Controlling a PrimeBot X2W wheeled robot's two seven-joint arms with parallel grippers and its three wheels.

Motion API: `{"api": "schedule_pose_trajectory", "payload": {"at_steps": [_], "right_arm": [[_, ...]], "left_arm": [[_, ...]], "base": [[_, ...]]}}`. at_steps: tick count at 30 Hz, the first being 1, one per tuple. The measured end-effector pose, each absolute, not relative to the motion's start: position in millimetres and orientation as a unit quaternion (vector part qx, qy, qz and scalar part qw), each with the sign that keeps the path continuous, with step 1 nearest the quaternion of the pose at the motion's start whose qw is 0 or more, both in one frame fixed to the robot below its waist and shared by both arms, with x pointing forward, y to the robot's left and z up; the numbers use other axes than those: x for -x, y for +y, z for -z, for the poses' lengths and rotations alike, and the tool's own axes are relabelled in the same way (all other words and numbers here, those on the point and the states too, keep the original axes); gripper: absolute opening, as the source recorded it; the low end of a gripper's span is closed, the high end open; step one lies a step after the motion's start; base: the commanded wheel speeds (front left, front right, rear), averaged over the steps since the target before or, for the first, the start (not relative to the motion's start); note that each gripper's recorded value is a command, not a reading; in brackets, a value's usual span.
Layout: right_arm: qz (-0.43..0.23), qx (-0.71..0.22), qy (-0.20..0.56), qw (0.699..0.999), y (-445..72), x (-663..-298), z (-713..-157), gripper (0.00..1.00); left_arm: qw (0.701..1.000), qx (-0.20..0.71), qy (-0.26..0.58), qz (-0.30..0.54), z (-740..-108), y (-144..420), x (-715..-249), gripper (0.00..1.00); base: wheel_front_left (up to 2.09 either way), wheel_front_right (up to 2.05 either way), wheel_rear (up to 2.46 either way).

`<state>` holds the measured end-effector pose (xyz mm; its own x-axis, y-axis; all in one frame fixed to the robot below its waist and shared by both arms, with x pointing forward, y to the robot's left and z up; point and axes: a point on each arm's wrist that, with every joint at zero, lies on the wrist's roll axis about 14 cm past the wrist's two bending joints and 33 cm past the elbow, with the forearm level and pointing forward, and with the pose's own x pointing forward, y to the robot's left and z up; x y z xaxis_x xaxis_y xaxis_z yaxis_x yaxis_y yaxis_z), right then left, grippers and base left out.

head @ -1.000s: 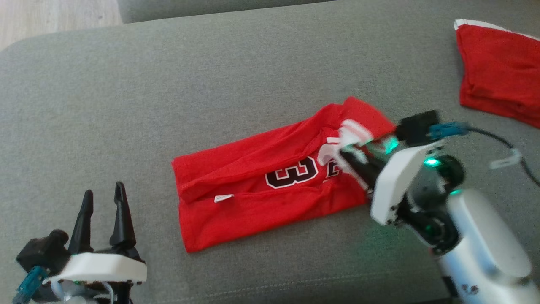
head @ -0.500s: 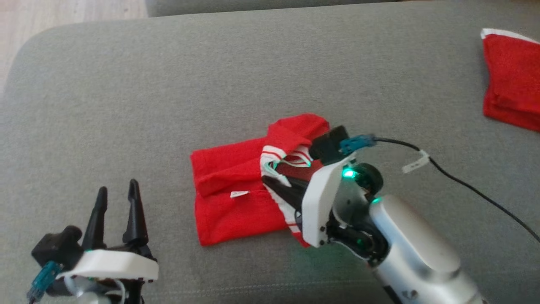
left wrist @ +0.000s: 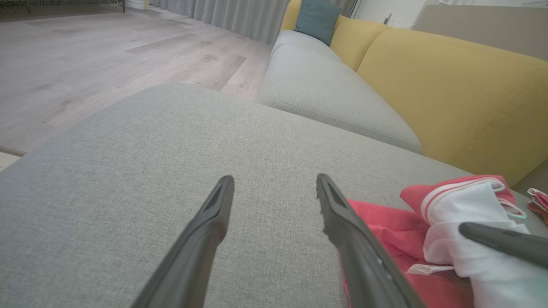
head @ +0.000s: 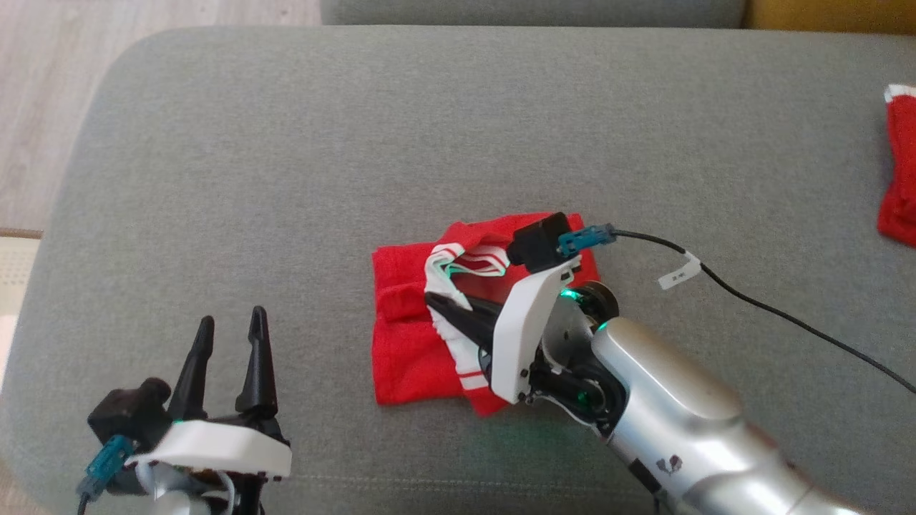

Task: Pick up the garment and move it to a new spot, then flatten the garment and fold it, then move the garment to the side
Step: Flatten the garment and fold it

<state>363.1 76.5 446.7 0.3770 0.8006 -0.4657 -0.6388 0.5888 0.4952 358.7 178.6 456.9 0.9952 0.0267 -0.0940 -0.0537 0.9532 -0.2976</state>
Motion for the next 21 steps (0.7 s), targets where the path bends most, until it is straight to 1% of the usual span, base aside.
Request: {"api": "schedule_pose_trajectory", "payload": {"at_steps": [5, 6, 8, 9, 15, 21], "right_arm": [[-0.429, -0.132, 0.343, 0.825, 79.7, -369.9, -443.4, 0.00], [-0.426, -0.135, 0.341, 0.827, 80.0, -371.6, -442.8, 0.11], [-0.421, -0.145, 0.339, 0.828, 80.8, -374.9, -443.1, 0.98], [-0.420, -0.151, 0.338, 0.829, 81.7, -376.2, -443.6, 1.00], [-0.435, -0.175, 0.321, 0.823, 95.0, -376.8, -457.7, 1.00], [-0.423, -0.207, 0.282, 0.836, 93.6, -397.9, -479.4, 1.00]], "left_arm": [[0.987, 0.151, 0.041, -0.029, -459.0, 183.9, -351.8, 1.00], [0.987, 0.151, 0.040, -0.031, -459.7, 184.6, -350.7, 1.00], [0.987, 0.151, 0.039, -0.031, -460.5, 185.0, -349.1, 1.00], [0.987, 0.151, 0.039, -0.031, -460.6, 184.7, -348.3, 1.00], [0.987, 0.152, 0.040, -0.029, -460.2, 182.9, -347.2, 1.00], [0.987, 0.153, 0.043, -0.022, -458.8, 178.4, -350.4, 1.00]], "base": [[0.00, 0.00, 0.00], [0.00, 0.00, 0.00], [0.00, 0.00, 0.00], [0.00, 0.00, 0.00], [0.00, 0.00, 0.00], [0.00, 0.00, 0.00]]}}
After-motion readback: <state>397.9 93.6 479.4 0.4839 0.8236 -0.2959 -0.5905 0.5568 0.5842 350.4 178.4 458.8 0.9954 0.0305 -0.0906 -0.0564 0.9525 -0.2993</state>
